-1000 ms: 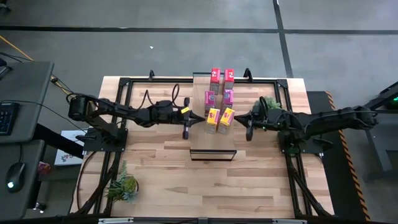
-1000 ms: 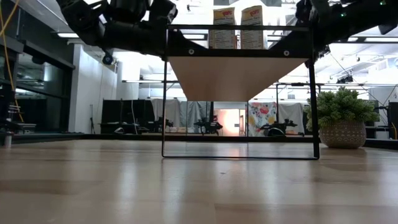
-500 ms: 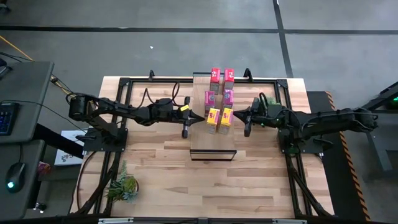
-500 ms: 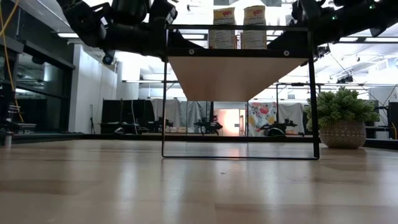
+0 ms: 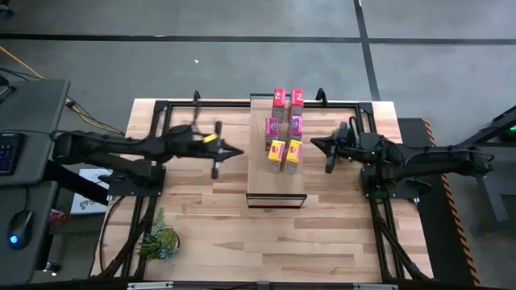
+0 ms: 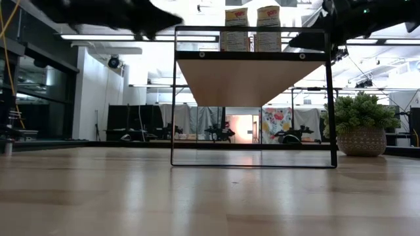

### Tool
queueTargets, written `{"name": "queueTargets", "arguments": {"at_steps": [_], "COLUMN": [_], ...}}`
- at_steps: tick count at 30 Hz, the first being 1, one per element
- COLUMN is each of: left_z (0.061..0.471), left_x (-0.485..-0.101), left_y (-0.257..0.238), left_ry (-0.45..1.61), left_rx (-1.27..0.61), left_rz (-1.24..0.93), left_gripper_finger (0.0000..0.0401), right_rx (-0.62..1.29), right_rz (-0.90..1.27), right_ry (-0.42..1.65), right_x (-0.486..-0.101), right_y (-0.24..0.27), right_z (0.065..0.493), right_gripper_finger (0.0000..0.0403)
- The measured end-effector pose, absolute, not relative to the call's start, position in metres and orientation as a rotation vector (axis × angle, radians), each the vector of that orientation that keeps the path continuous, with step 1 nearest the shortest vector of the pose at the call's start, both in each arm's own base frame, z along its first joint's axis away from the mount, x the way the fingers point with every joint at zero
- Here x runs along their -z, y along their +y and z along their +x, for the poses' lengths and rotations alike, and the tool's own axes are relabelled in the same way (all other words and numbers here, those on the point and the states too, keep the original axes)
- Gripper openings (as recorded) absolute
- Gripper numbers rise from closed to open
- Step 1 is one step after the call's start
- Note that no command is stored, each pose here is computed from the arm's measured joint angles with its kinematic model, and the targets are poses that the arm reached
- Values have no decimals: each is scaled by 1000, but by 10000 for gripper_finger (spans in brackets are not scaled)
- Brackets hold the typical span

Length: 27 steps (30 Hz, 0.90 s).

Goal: Stack cereal on shelf
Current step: Return to Home Position

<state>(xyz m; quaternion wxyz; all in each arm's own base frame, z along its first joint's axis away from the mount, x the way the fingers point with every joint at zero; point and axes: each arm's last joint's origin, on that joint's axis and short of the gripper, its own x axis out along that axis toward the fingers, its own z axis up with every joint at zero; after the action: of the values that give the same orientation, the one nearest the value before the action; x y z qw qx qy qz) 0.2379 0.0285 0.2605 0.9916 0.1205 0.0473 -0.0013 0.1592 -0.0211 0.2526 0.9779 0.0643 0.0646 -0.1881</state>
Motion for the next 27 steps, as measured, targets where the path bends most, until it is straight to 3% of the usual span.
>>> {"name": "queueTargets", "arguments": {"at_steps": [11, 19, 27], "left_z": [172, 144, 127], "left_x": [-225, -189, -182], "left_y": [4, 2, 2], "left_ry": [-110, -120, -136], "left_rx": [64, 73, 74], "left_rz": [195, 141, 116], "left_gripper_finger": [0, 0, 0], "right_rx": [379, 379, 379], "right_rz": [132, 135, 128], "right_ry": [181, 178, 185], "right_x": [-249, -249, -248], "right_y": [-21, -21, -21], "right_z": [155, 155, 155], "right_gripper_finger": [0, 0, 0]}}
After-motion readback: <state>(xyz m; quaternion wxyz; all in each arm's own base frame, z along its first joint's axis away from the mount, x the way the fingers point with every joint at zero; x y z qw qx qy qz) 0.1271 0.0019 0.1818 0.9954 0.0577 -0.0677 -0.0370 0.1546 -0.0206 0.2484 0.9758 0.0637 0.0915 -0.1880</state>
